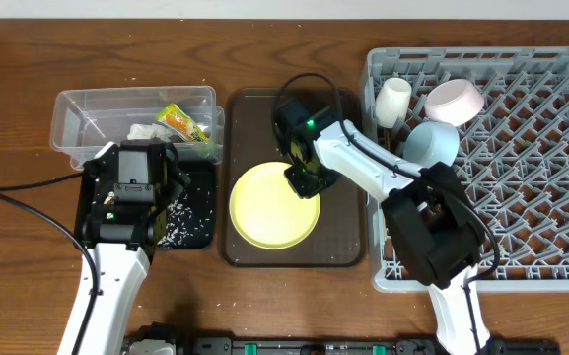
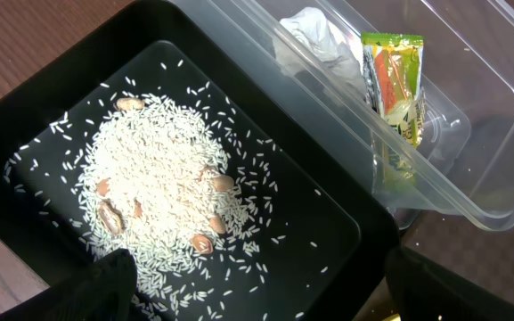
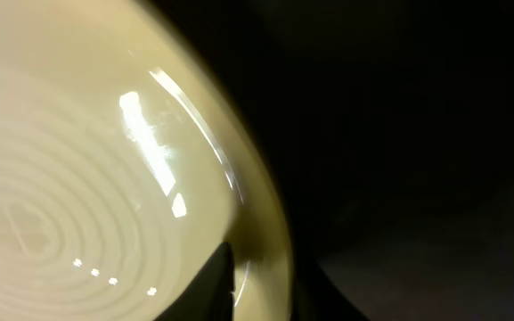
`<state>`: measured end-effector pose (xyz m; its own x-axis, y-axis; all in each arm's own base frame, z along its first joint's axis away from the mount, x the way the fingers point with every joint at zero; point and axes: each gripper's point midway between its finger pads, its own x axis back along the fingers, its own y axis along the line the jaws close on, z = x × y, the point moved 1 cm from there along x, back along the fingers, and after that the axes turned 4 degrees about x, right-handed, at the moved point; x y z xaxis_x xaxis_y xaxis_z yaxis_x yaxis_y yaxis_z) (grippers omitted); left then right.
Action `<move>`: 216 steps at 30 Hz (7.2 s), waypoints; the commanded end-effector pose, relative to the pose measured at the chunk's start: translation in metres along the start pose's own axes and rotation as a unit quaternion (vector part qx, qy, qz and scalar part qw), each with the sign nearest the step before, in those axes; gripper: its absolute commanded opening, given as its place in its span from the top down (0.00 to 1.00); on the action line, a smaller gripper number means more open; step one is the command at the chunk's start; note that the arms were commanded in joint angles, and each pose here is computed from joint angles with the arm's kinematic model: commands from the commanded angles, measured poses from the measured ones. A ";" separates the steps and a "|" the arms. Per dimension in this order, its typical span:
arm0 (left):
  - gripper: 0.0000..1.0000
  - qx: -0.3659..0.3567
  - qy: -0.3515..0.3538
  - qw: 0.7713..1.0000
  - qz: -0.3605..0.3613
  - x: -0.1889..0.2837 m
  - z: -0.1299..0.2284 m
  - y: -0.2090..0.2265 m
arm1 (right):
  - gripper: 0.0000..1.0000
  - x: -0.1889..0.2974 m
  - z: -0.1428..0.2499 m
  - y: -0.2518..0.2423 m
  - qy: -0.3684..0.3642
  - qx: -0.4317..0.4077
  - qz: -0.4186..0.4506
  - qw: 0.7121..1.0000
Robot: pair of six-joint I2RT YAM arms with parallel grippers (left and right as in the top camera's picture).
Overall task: Sort waste into correct bins and load items into the dishwasher rack
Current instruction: 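Drag the yellow plate toward the tray edge and grip its rim, then lift the yellow plate and carry it right into the rack, then lower the yellow plate upright into the rack slots, then release the yellow plate and withdraw the right gripper down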
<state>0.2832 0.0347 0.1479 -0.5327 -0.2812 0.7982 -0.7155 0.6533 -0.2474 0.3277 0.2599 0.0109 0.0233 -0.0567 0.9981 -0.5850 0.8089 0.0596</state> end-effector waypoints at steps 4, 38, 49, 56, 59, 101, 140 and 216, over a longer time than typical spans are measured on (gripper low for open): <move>0.08 0.008 -0.005 1.000 0.008 0.004 -0.007 -0.006 | 0.89 -0.013 0.011 0.002 0.021 -0.001 0.002 1.000; 0.08 0.008 -0.005 1.000 0.008 0.004 -0.007 -0.006 | 0.99 0.328 0.127 -0.118 -0.250 -0.223 0.420 0.844; 0.08 0.008 -0.005 1.000 0.008 0.004 -0.007 -0.006 | 0.99 0.347 0.200 -0.170 -0.153 -0.292 0.526 0.784; 0.08 0.008 -0.005 1.000 0.008 0.004 -0.007 -0.006 | 0.99 0.350 0.237 -0.211 -0.110 -0.377 0.537 0.747; 0.08 0.008 -0.005 1.000 0.008 0.004 -0.007 -0.006 | 0.99 0.351 0.249 -0.222 -0.101 -0.405 0.539 0.732; 0.08 0.008 -0.005 1.000 0.008 0.004 -0.007 -0.006 | 0.99 0.225 0.189 -0.274 0.062 -0.371 0.461 0.804; 0.08 0.008 -0.005 1.000 0.008 0.004 -0.007 -0.006 | 0.26 0.194 0.116 -0.263 -0.039 -0.285 0.320 0.903; 0.08 0.008 -0.005 1.000 0.008 0.004 -0.007 -0.006 | 0.01 0.186 0.014 -0.209 -0.232 -0.215 0.065 0.946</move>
<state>0.2832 0.0341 0.1477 -0.5328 -0.2780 0.7993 -0.7145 0.6539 -0.2489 0.4444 0.0690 0.1803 -0.4385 -0.1000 0.8932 -0.1559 0.9872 0.0340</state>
